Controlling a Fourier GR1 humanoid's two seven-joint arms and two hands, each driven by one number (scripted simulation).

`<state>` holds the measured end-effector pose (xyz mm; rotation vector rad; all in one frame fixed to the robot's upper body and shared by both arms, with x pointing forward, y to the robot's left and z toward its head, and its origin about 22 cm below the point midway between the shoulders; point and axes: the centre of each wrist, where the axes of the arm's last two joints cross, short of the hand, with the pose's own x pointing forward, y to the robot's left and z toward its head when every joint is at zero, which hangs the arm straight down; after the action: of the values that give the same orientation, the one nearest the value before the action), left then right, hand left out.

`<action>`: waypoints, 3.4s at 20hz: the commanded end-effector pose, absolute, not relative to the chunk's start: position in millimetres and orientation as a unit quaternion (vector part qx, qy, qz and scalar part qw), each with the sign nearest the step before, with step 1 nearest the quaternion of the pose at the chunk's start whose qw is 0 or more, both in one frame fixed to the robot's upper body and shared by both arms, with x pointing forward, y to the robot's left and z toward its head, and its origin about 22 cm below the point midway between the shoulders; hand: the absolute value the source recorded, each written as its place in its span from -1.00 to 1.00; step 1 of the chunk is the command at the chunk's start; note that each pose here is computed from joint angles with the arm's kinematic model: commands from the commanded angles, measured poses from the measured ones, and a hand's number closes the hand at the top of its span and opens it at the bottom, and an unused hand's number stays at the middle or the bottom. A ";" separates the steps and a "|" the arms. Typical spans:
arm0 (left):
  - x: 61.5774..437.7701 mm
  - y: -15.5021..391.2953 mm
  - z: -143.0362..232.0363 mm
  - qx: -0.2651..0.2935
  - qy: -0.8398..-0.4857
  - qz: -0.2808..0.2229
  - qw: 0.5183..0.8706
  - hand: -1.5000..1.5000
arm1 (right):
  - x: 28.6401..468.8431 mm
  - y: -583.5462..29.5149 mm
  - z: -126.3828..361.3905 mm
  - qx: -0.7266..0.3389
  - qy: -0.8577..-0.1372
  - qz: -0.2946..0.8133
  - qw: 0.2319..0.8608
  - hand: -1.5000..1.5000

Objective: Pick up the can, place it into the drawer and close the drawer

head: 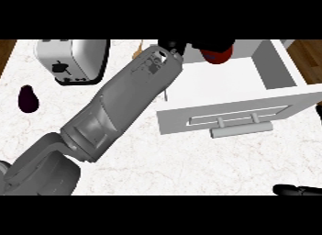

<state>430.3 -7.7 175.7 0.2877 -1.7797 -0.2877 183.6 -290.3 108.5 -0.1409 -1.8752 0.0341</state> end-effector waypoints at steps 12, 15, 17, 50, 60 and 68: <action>430.3 2.2 151.2 0.147 -0.767 -0.073 0.620 -1.00 | 179.3 -280.8 121.1 -0.053 -0.819 0.028 0.571 -1.00; 427.8 -1.3 152.4 0.148 -0.768 -0.067 0.619 -1.00 | 174.4 -294.6 124.8 -0.098 -0.821 0.055 0.560 -1.00; 426.9 -3.2 155.5 0.135 -0.768 -0.060 0.623 -1.00 | 177.8 -288.9 140.5 -0.134 -0.827 0.089 0.539 -1.00; 419.5 -6.8 206.5 0.097 -0.779 -0.011 0.619 -1.00 | 276.3 -230.1 50.0 -0.416 -0.690 0.384 0.451 -1.00; 421.8 51.1 222.1 0.099 -0.777 -0.012 0.621 -1.00 | 324.5 -240.5 10.9 -0.442 -0.674 0.373 0.459 -1.00; 409.9 75.3 234.2 0.110 -0.771 -0.021 0.627 -1.00 | 349.0 -231.5 -8.2 -0.482 -0.644 0.396 0.443 -1.00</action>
<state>413.6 65.5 219.3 0.2429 -1.7698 -0.0419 346.3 -235.8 25.0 -1.2241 -1.6908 0.9477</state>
